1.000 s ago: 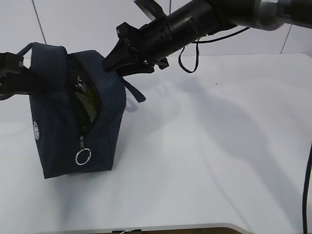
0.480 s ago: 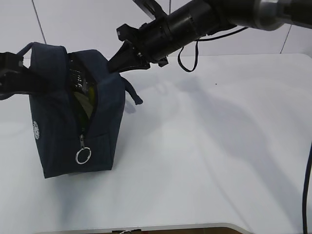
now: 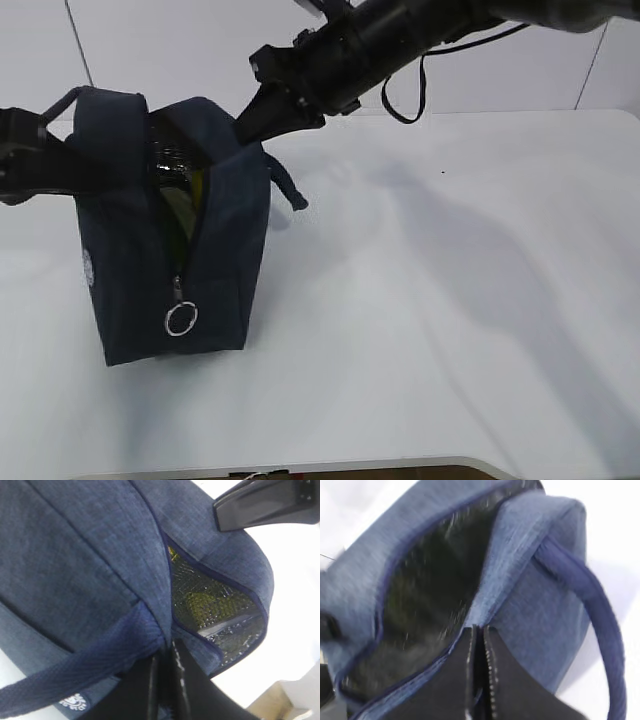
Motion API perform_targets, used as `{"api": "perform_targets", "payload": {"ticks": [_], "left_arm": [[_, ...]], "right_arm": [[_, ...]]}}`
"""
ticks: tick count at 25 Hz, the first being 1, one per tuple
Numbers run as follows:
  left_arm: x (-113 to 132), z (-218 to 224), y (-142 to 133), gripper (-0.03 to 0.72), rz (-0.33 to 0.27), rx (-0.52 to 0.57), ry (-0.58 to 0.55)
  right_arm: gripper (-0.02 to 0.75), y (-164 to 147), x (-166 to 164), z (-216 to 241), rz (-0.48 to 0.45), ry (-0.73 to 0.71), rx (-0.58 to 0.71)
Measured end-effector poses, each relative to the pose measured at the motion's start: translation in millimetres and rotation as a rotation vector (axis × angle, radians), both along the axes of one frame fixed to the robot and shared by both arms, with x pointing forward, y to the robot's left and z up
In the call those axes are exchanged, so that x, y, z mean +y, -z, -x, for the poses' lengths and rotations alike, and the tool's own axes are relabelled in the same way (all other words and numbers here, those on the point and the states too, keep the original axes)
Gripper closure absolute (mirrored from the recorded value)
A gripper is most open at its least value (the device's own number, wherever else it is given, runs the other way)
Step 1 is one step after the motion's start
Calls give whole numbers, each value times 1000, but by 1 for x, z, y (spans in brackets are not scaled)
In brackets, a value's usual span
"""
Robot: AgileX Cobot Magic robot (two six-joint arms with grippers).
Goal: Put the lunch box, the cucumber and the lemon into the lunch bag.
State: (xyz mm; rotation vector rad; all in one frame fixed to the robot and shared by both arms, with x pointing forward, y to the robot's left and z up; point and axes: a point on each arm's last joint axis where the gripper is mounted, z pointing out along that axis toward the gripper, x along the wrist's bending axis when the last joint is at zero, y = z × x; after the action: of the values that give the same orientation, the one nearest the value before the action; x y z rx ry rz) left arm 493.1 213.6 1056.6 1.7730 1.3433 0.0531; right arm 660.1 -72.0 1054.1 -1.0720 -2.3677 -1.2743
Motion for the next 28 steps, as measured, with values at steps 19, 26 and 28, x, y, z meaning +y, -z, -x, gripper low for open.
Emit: {"api": "perform_targets", "payload": {"ticks": [19, 26, 28], "left_arm": [[-60, 9, 7, 697, 89, -33, 189], [-64, 1, 18, 698, 103, -9, 176], [-66, -1, 20, 698, 113, -16, 185]], "right_arm": [[729, -33, -26, 38, 130, 42, -111], [729, -26, -44, 66, 164, 126, -166], [729, -22, -49, 74, 172, 161, -184]]}}
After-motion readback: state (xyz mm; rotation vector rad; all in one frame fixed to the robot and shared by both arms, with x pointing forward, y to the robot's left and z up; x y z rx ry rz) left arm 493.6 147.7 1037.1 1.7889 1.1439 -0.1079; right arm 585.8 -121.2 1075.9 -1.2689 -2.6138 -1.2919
